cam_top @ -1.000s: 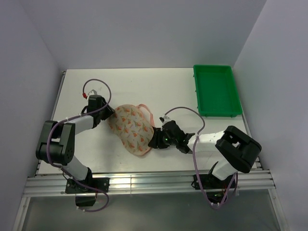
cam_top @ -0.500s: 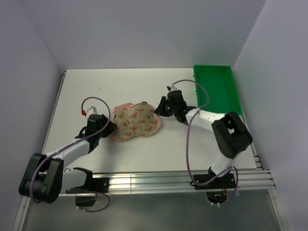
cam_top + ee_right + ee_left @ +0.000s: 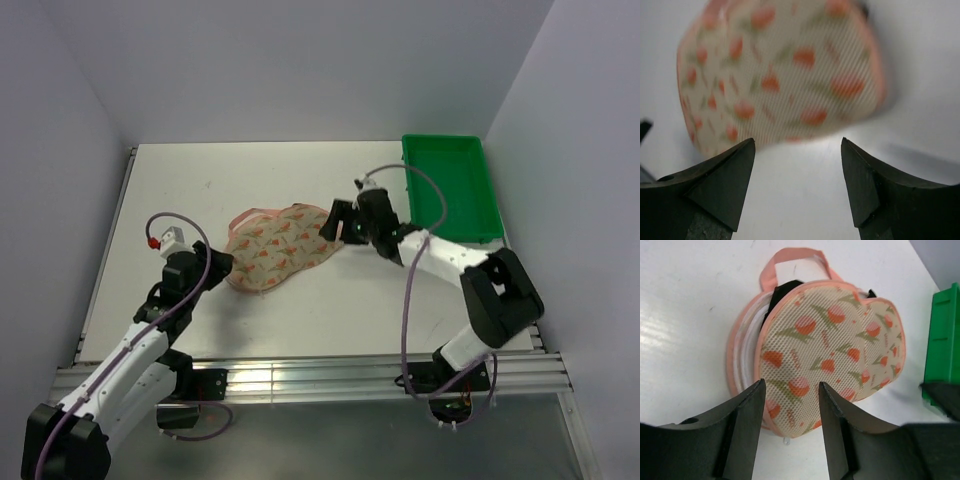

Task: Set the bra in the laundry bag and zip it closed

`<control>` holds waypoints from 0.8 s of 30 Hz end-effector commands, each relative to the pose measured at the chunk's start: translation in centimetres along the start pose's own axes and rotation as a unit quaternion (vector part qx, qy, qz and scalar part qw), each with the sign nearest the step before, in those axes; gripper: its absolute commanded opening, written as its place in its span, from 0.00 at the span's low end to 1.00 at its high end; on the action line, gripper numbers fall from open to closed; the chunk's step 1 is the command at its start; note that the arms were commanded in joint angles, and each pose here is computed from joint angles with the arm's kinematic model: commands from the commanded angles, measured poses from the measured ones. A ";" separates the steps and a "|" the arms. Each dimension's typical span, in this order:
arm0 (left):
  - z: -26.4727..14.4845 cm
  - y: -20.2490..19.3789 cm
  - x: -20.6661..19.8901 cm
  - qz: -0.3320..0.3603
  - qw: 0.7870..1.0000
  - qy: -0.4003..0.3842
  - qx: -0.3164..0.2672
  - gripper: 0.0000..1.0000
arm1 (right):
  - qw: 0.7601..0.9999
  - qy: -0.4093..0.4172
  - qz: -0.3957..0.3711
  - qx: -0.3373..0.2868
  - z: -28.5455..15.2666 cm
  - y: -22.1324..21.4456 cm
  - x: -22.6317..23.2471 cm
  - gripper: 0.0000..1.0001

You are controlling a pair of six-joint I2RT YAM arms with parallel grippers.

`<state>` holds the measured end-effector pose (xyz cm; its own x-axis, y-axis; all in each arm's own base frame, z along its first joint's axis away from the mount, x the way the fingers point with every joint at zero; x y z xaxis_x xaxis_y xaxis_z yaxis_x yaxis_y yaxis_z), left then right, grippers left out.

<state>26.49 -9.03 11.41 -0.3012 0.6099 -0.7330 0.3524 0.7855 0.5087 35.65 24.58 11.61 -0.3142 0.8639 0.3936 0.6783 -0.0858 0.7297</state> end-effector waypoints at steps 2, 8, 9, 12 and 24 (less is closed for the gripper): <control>-0.1 -1.5 3.0 -0.010 0.999 0.031 0.009 0.54 | 0.996 0.072 0.044 -0.005 -3.4 -6.2 4.8 0.76; 0.7 -1.6 1.0 -0.001 1.000 -0.025 0.010 0.71 | 0.980 0.161 0.116 -0.019 -4.1 -8.8 10.5 0.77; 0.8 -1.3 0.9 0.012 1.000 -0.028 0.003 0.74 | 0.979 0.163 0.119 -0.015 -3.6 -8.9 10.7 0.77; 1.6 -0.3 0.2 0.020 0.999 -0.034 -0.010 0.79 | 0.983 0.128 0.125 -0.030 -2.0 -8.3 9.5 0.76; 4.8 -1.7 1.9 0.015 0.999 -0.015 0.031 0.35 | 0.990 0.047 0.131 -0.034 4.0 -5.1 4.2 0.69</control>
<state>27.81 -8.74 4.28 -0.3680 0.6449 -0.6699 0.4435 0.7549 0.4831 30.64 30.56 6.48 -0.1873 0.7447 0.6406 0.7383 -0.3235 0.5918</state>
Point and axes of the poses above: each gripper's point midway between its finger pads, its own z axis out along the fingers, its own x axis along the line the jaws close on, y = z × x, the point moved 1 cm from there along -z, back along the fingers, and after that the axes turned 10 degrees about -z, right-handed, at the moved point
